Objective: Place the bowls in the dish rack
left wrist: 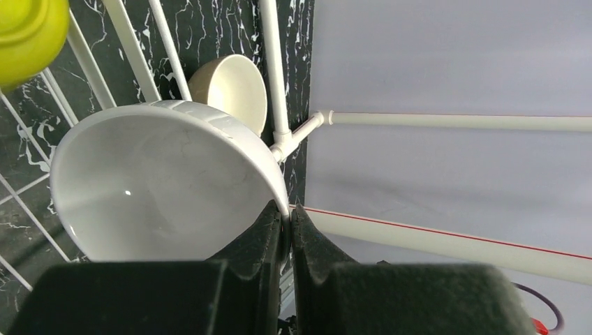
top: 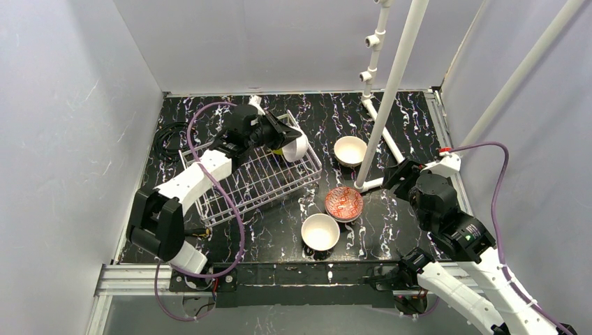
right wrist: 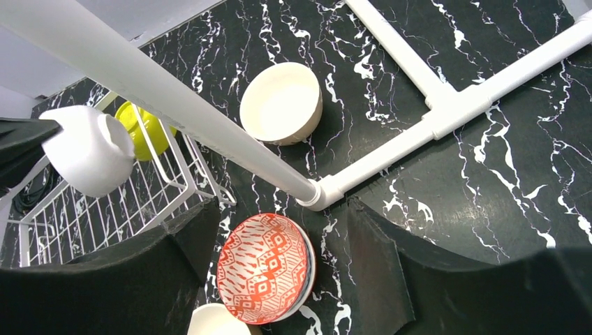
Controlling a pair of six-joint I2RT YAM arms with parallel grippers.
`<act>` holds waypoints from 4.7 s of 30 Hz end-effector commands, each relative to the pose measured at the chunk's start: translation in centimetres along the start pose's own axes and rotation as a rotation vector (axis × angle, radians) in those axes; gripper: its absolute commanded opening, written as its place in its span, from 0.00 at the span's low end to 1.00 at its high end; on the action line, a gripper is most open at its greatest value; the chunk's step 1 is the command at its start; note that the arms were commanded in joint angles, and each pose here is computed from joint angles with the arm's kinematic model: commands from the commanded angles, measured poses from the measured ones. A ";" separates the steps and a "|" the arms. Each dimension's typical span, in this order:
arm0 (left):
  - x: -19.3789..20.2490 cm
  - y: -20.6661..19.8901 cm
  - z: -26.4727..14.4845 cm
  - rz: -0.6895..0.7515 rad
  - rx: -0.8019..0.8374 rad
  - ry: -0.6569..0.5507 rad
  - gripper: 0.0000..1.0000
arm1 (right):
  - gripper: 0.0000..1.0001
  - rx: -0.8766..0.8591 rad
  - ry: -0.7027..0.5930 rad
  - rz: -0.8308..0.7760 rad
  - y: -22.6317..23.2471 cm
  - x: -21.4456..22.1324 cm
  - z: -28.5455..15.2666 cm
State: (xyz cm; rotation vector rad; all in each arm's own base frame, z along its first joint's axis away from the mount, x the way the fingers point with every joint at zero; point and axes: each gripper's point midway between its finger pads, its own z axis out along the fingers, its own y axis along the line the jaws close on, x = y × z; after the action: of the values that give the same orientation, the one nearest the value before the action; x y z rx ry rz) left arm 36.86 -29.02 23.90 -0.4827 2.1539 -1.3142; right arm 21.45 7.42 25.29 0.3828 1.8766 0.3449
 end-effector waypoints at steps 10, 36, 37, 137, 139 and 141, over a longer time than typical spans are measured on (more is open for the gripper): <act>2.5 1.8 -0.3 -0.101 0.074 0.115 0.00 | 0.76 0.005 -0.045 -0.001 0.1 -1.0 0.2; 1.9 3.9 2.4 -0.109 0.154 0.178 0.00 | 0.76 0.015 -0.011 0.023 0.2 -0.2 0.4; 1.8 4.4 2.5 -0.105 0.148 0.171 0.00 | 0.76 0.015 -0.009 0.028 0.2 -0.2 0.3; 2.3 12.9 0.1 0.133 -0.222 0.217 0.68 | 0.99 -0.125 0.254 -0.093 2.2 6.1 0.8; 2.2 12.3 0.6 0.131 -0.192 0.210 0.64 | 0.99 -0.118 0.282 -0.089 2.4 6.8 1.2; 2.3 12.1 0.9 0.124 -0.183 0.215 0.60 | 0.99 -0.121 0.304 -0.081 2.7 7.3 1.4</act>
State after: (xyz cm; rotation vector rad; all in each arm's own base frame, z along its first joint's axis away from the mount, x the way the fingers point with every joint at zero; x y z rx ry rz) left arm 34.98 -24.00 10.32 -0.3056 2.4945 -1.0550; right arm 20.66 11.62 20.20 0.2278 2.1190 0.4350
